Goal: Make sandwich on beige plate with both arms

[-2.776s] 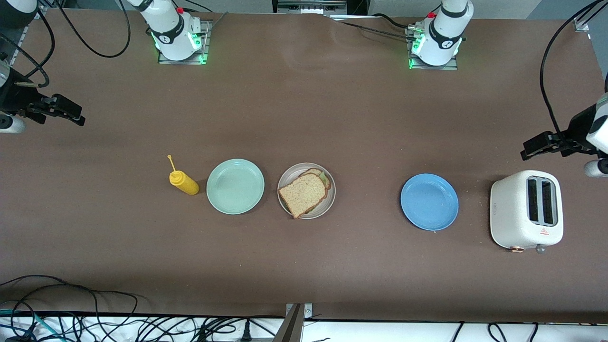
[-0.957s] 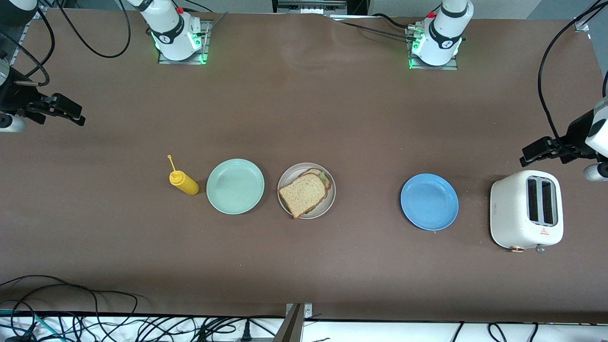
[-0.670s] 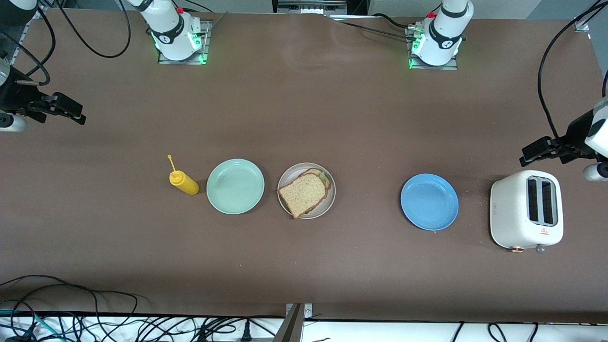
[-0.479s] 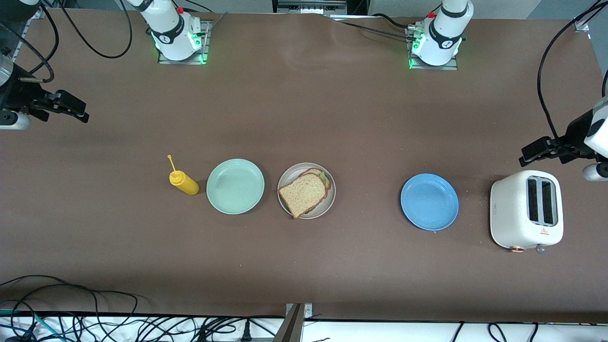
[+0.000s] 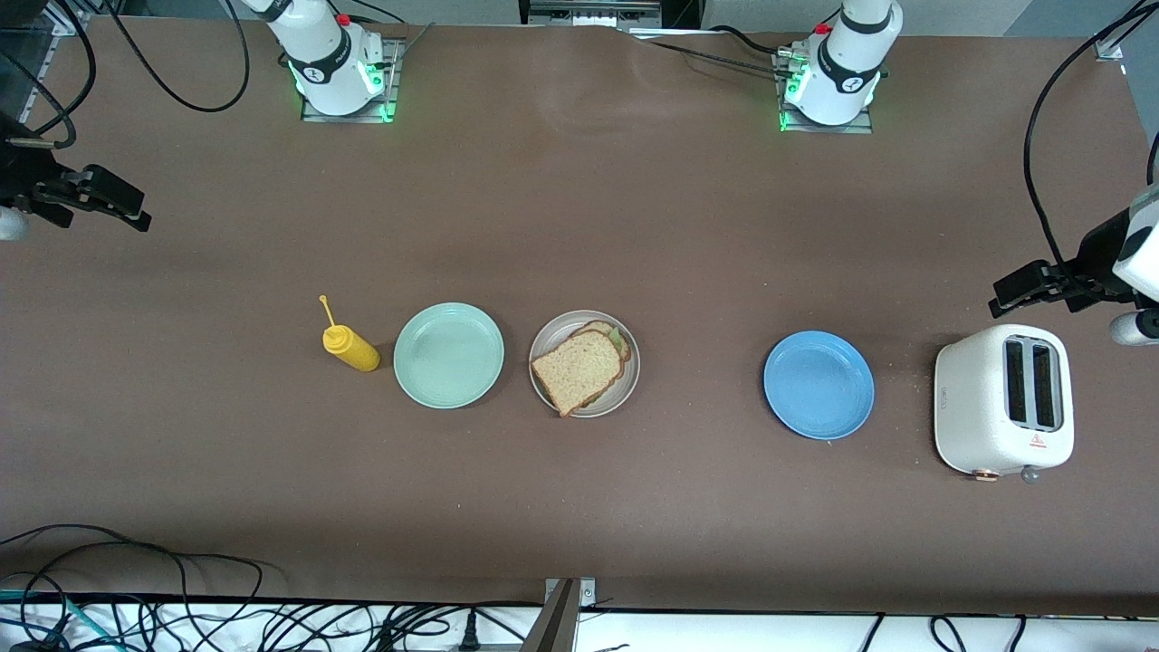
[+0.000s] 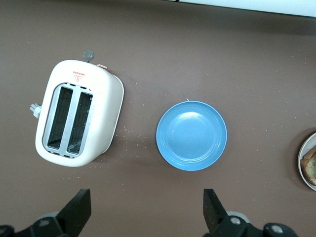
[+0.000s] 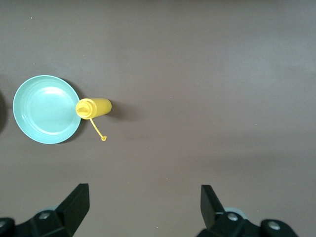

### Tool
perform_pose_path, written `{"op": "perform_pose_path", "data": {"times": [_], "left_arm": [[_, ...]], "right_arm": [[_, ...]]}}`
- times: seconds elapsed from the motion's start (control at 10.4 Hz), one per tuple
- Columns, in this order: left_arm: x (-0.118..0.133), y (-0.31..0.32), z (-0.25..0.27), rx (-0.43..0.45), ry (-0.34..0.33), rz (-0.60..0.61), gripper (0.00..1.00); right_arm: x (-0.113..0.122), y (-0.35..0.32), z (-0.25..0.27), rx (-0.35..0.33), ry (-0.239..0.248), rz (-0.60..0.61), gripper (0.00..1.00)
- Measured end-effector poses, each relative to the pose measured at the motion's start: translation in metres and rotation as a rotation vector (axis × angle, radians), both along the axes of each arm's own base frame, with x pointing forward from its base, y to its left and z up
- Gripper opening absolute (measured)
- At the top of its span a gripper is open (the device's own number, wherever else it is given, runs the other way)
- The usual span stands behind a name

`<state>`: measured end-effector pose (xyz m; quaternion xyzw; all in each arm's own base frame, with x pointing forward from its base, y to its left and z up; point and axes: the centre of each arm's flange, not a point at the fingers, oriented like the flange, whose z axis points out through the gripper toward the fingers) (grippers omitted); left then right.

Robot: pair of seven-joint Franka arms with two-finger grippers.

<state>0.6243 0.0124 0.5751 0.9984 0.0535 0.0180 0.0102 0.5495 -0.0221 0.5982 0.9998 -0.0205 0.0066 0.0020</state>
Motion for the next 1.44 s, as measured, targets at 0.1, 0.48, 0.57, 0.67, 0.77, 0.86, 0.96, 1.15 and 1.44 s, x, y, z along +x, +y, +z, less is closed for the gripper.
{"op": "perform_pose_path", "data": {"times": [0.1, 0.48, 0.57, 0.67, 0.77, 0.86, 0.96, 1.15, 1.44], "left_arm": [[0.000, -0.005, 0.000, 0.000, 0.001, -0.008, 1.00], [0.000, -0.026, -0.006, 0.014, 0.011, -0.036, 1.00], [0.000, -0.036, -0.006, 0.017, 0.011, -0.050, 1.00], [0.000, -0.047, -0.006, 0.021, 0.011, -0.065, 1.00], [-0.001, -0.052, -0.006, 0.024, 0.010, -0.073, 1.00], [-0.001, -0.051, -0.004, 0.026, 0.008, -0.070, 1.00], [-0.001, -0.046, -0.002, 0.027, 0.002, -0.062, 1.00], [-0.001, -0.040, 0.006, 0.028, -0.011, -0.052, 1.00], [-0.001, -0.033, 0.005, 0.029, -0.010, -0.041, 1.00]], "right_arm": [[0.000, 0.001, 0.000, 0.000, 0.002, 0.002, 1.00], [-0.002, 0.002, -0.002, 0.001, 0.018, 0.003, 1.00], [-0.002, 0.002, -0.002, 0.001, 0.019, 0.003, 1.00], [-0.002, 0.002, -0.002, 0.001, 0.020, 0.003, 1.00], [-0.002, 0.002, -0.002, 0.001, 0.020, 0.004, 1.00], [-0.002, 0.002, -0.002, 0.001, 0.020, 0.004, 1.00], [-0.002, 0.002, -0.002, 0.001, 0.020, 0.004, 1.00], [-0.002, 0.007, -0.002, 0.001, 0.021, 0.013, 1.00], [-0.002, 0.009, -0.002, 0.001, 0.020, 0.016, 1.00]]}}
